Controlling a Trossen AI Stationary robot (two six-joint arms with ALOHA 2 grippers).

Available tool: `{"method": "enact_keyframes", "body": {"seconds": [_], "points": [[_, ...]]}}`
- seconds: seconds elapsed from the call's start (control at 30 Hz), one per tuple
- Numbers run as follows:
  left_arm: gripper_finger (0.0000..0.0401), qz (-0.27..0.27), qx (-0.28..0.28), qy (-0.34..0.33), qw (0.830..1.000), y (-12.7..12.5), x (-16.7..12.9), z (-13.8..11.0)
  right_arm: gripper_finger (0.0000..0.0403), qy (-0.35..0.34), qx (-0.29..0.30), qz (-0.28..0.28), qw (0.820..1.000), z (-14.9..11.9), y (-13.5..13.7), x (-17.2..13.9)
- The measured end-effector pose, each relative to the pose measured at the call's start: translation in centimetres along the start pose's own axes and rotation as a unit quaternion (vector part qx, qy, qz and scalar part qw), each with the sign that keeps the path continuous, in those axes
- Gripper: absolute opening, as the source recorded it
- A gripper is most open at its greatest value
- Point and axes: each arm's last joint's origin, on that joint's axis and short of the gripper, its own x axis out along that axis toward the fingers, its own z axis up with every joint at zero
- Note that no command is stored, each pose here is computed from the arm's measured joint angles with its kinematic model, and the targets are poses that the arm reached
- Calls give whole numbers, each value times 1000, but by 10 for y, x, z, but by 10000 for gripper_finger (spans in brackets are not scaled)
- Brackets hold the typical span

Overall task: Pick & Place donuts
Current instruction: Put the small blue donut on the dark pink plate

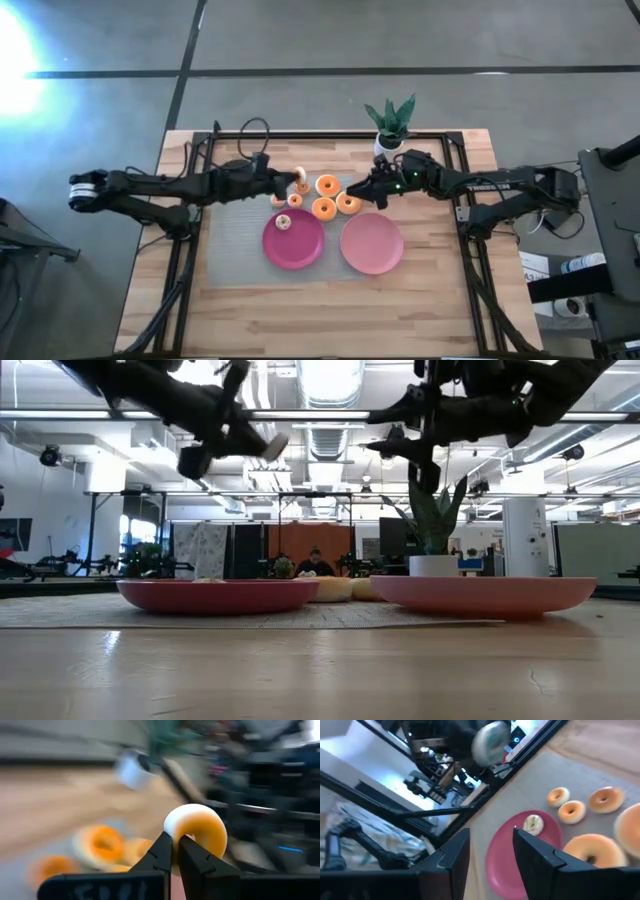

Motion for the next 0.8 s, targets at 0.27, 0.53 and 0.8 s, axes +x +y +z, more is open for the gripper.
{"method": "enact_keyframes", "body": {"seconds": [0.27,0.53,0.8], "points": [[0,199,297,-20,934,-31,-11,-1,141,-49,254,-43,965,-8,-14,16],[0,164,415,15,895,-69,-13,-10,141,-117,173,0,978,7,1,47],[0,155,362,9,919,-65,-7,-4,143,-51,-62,-159,984,33,39,79]]}}
